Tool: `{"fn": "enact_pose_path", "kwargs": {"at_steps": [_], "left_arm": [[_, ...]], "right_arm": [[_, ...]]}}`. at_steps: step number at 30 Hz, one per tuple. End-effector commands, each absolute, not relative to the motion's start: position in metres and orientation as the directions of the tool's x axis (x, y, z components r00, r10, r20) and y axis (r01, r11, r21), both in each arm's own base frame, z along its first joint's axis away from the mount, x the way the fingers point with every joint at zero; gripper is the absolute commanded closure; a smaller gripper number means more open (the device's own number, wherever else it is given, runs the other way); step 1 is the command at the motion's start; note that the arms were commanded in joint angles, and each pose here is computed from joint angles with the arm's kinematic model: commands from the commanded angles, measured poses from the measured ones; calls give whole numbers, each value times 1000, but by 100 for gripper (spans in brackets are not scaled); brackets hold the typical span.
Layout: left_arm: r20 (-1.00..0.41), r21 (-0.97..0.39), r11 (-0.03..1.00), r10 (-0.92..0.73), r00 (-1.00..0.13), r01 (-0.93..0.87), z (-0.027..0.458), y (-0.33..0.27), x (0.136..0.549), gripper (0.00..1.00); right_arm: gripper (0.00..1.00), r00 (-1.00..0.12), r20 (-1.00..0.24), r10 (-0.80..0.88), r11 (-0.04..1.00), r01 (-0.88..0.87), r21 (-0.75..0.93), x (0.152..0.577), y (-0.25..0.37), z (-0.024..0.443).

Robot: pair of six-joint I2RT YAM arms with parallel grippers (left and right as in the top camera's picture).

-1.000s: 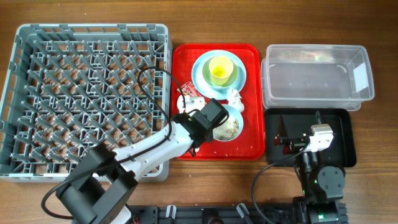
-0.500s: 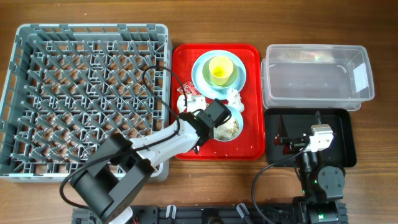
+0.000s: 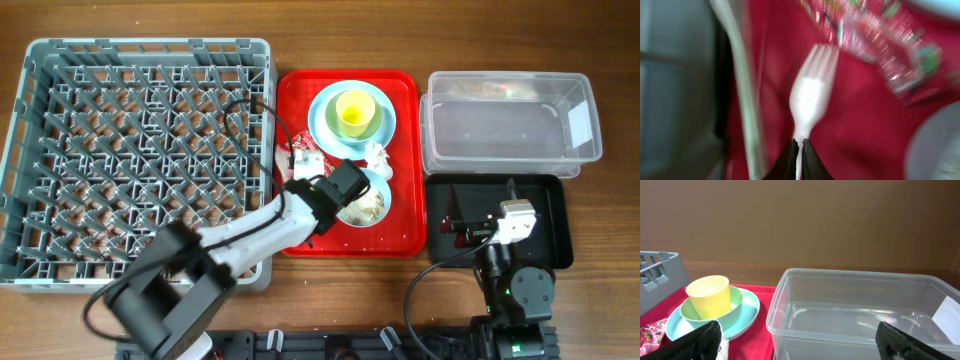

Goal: Sort waste into correct bins and load items into the dishwasher rack
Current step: 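Lift the fork with the left gripper and place it in the dish rack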

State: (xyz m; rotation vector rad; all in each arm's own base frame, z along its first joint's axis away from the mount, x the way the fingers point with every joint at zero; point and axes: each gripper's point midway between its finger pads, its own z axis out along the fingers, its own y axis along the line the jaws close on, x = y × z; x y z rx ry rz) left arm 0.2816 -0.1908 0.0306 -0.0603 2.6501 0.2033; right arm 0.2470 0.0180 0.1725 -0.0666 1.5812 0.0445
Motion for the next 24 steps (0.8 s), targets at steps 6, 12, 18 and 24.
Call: {"fn": "enact_pose_path", "kwargs": {"at_steps": [6, 12, 18, 24], "left_arm": [[-734, -142, 986, -162, -659, -85, 189, -180, 302, 96], [-720, -158, 987, -127, -683, -18, 200, -174, 293, 94], [-626, -68, 998, -51, -778, -11, 157, -177, 288, 79], [-502, 63, 998, 27, -864, -6, 89, -182, 291, 76]], "right_arm": [[0, -4, -1000, -24, 996, -83, -23, 247, 20, 174], [0, -4, -1000, -24, 996, -83, -24, 247, 20, 174], [0, -3, -1000, -24, 996, -83, -23, 247, 20, 174], [0, -4, -1000, -24, 996, -83, -24, 247, 20, 174]]}}
